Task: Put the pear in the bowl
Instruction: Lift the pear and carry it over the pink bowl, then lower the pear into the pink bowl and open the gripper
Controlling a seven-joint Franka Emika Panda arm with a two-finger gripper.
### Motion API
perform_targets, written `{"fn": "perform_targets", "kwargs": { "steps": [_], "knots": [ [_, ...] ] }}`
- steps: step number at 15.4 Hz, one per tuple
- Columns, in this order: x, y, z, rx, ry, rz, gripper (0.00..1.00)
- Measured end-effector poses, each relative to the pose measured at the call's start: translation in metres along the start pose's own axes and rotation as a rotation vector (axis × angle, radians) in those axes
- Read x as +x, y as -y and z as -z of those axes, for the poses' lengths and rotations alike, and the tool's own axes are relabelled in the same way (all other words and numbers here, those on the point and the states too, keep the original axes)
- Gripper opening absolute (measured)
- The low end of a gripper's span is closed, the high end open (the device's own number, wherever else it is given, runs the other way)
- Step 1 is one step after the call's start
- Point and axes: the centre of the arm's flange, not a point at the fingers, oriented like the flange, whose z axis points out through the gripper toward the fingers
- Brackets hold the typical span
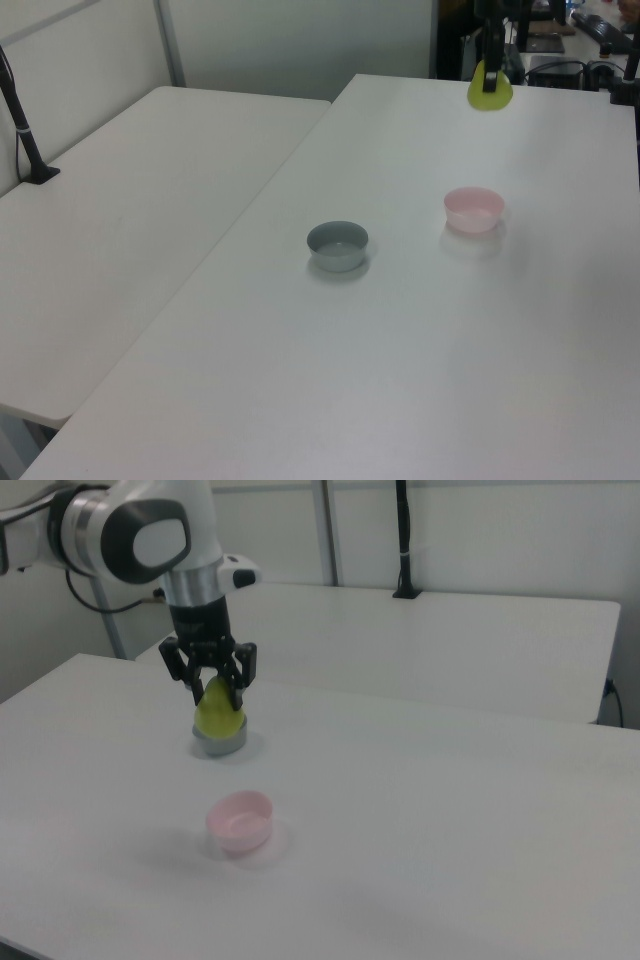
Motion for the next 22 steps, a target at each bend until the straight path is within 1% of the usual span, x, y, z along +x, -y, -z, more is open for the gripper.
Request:
{"fn": "perform_targets", "kwargs": {
  "steps": [3,8,13,17,22],
  "knots": [
    [0.002,0.019,-0.039,0.0,-0.001,0.009,0.61],
    [0.004,0.016,-0.101,-0.001,0.009,0.006,0.61],
    [0.02,0.009,-0.154,-0.005,0.017,0.002,0.61],
    [0.028,0.005,-0.184,-0.007,0.031,0.001,0.61],
    [0.024,0.005,-0.203,-0.014,0.07,0.013,0.61]
  ]
}}
